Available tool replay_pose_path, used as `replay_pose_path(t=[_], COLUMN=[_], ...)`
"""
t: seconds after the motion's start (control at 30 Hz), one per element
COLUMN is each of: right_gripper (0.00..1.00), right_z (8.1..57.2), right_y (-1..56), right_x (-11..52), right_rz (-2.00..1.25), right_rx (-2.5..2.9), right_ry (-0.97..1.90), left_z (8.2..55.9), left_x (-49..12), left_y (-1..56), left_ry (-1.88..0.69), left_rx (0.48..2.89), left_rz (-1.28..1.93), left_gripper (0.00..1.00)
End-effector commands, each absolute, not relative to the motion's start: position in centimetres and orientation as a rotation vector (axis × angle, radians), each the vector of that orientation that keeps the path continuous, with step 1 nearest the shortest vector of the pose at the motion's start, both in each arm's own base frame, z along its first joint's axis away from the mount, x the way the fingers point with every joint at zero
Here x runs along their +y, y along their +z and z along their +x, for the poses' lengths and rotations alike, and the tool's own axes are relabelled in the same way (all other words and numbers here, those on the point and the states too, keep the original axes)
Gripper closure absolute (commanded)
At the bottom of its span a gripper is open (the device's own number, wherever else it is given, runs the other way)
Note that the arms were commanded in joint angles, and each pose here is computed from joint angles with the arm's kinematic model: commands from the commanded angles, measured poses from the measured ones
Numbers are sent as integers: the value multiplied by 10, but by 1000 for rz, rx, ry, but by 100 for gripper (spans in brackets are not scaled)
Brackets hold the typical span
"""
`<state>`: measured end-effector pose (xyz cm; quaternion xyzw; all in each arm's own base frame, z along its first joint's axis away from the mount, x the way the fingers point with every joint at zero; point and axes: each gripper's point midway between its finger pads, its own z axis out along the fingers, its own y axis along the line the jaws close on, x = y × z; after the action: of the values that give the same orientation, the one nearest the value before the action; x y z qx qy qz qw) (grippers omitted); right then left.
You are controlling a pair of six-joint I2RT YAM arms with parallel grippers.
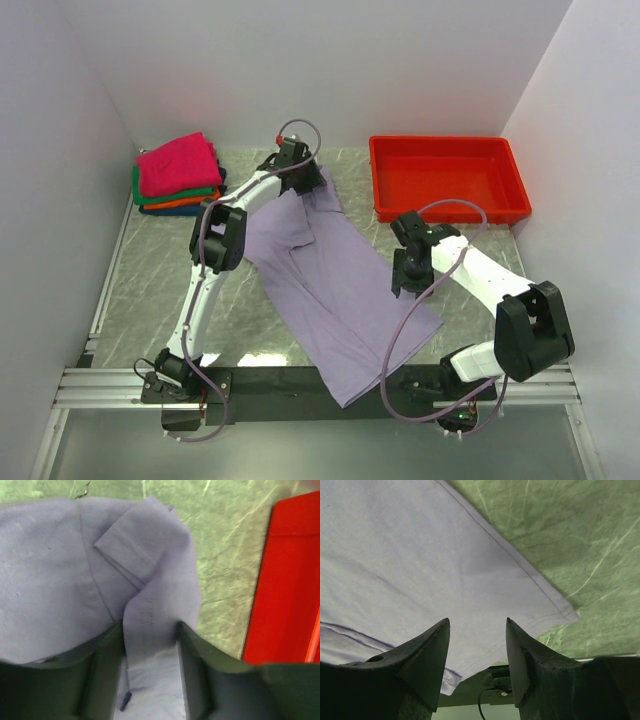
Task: Fold and stack the t-shirts
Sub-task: Fold the tshirt
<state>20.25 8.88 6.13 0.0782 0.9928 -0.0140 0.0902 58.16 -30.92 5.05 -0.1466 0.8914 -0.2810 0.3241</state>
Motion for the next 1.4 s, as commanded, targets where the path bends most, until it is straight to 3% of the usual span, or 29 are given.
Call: replay_pose_path(t=[0.0, 0.07, 0.53, 0.73, 1.37], right_gripper=[44, 44, 44, 44, 43], right_z=[208, 205, 181, 171, 162], right_y=[67, 63, 39, 28, 25], right_x=[84, 79, 40, 44, 15], right_rz=[221, 246, 587, 645, 1056], right_rx=[2937, 2945, 2998, 3052, 2947], right_ry=[-57, -79, -138, -90, -32], left_z=[589, 591, 588, 597, 583], left_x=[-317, -315, -305, -298, -296], left_y=[59, 64, 91, 131, 141], left_ry=[-760, -754, -777, -808, -886], left_rx=[2297, 2283, 2249, 2170, 2192], left_rz=[-393, -404, -428, -434, -409], left_gripper=[51, 62, 85, 95, 100])
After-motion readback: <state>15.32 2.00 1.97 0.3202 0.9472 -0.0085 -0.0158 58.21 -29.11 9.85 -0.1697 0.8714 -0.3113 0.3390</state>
